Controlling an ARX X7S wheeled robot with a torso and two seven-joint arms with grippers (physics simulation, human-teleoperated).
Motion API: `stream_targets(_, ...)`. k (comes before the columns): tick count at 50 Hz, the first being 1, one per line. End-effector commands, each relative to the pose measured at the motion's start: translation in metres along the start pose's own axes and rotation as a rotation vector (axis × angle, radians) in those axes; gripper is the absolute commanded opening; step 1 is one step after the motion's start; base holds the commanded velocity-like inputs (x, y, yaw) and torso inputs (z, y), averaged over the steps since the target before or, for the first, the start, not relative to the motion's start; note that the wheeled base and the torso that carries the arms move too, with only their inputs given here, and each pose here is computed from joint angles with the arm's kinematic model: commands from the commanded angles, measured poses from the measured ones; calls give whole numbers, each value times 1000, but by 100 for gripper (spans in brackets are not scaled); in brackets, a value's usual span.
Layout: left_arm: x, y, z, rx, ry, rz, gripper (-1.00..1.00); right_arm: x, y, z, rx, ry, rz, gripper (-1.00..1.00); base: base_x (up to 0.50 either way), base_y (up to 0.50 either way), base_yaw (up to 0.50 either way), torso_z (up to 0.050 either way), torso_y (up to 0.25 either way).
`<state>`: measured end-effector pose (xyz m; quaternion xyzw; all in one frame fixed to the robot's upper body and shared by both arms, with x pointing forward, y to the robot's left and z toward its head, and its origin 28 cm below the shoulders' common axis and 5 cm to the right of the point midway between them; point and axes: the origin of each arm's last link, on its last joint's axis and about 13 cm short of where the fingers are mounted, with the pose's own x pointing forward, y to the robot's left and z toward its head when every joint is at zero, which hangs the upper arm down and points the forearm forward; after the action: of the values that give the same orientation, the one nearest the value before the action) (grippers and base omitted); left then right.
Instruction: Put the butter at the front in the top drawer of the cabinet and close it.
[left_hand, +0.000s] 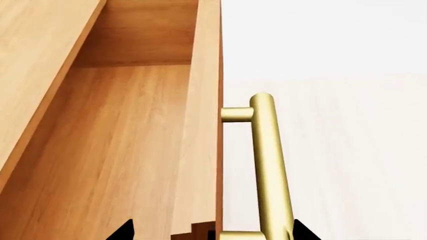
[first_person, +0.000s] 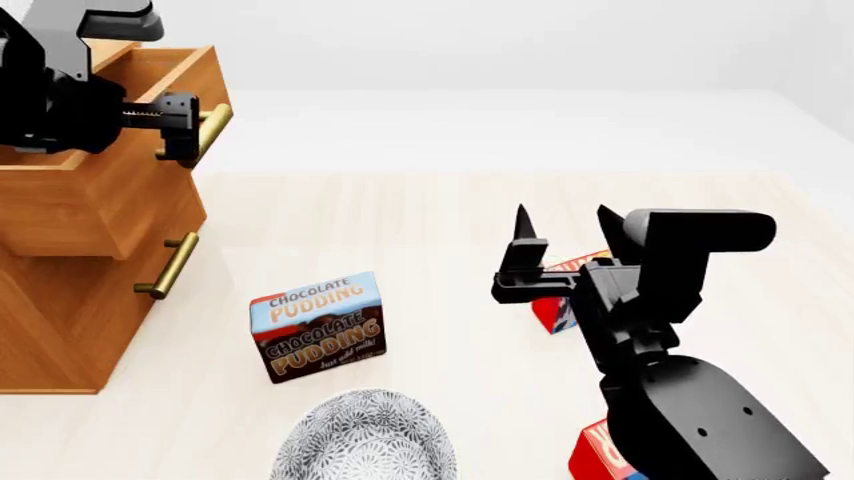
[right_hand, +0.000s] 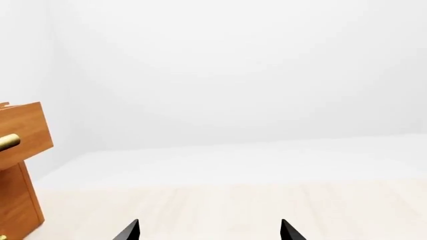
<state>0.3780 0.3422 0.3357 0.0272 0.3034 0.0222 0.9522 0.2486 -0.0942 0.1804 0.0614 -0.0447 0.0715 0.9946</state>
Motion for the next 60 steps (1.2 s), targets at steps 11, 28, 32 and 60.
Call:
stream_targets(11,10,-6,-7,10,21,-81,100,2,1,1,2,-4,-7,100,0,0,0,0,0)
stream_targets(28,11,-16,-8,34,11,-169,100,-1,0,4,12,-16,-25,100,0,0,0,-1,0)
stream_targets(32,11,-18,-7,40,6,-188,100,-2,0,5,13,-19,-27,100,0,0,0,0,0)
stream_targets(60,17,-30,-6,78,-11,-250,100,-4,1,6,11,-23,-28,100,0,0,0,-1,0)
